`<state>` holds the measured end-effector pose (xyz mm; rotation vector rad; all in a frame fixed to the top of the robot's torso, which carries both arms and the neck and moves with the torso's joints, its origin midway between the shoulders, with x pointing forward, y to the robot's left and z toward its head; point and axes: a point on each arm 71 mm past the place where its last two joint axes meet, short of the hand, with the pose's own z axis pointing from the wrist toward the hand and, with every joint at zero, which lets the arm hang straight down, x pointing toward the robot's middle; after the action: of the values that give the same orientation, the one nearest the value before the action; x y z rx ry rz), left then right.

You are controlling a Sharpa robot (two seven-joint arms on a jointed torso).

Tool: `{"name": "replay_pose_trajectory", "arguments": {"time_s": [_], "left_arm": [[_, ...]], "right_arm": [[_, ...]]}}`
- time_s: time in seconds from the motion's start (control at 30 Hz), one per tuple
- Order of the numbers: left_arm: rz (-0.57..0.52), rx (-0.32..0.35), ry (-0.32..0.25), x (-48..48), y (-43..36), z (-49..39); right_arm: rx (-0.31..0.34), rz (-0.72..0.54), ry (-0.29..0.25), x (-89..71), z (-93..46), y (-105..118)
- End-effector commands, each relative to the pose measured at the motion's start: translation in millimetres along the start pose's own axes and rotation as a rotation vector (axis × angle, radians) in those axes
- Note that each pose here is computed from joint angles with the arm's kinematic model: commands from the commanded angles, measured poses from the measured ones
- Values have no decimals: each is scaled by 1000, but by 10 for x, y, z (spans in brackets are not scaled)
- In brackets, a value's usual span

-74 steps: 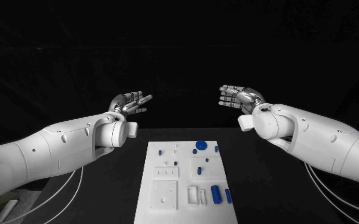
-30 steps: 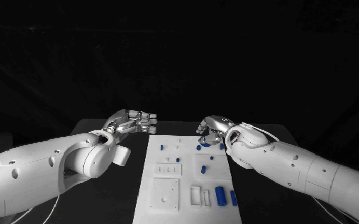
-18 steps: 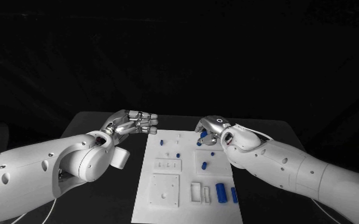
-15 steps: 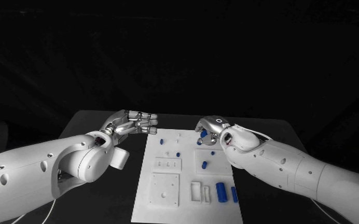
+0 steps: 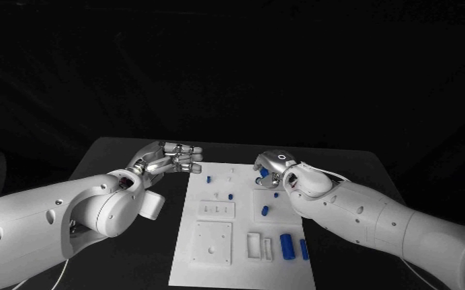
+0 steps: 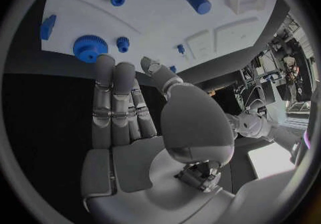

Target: Assemble the parts on the task board

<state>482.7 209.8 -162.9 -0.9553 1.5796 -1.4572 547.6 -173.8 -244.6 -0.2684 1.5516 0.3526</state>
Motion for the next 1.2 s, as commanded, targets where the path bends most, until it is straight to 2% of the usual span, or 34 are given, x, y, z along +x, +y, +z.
{"name": "replay_pose_trajectory", "arguments": {"time_s": [0.03, 0.43, 1.2], "left_arm": [[-2, 8, 26, 37, -22, 3], [3, 15, 31, 38, -66, 2], [3, 16, 42, 44, -87, 15]], "right_arm": [[0, -24, -2, 26, 1, 15], [13, -29, 10, 91, 8, -26], [35, -21, -4, 112, 29, -69]]}}
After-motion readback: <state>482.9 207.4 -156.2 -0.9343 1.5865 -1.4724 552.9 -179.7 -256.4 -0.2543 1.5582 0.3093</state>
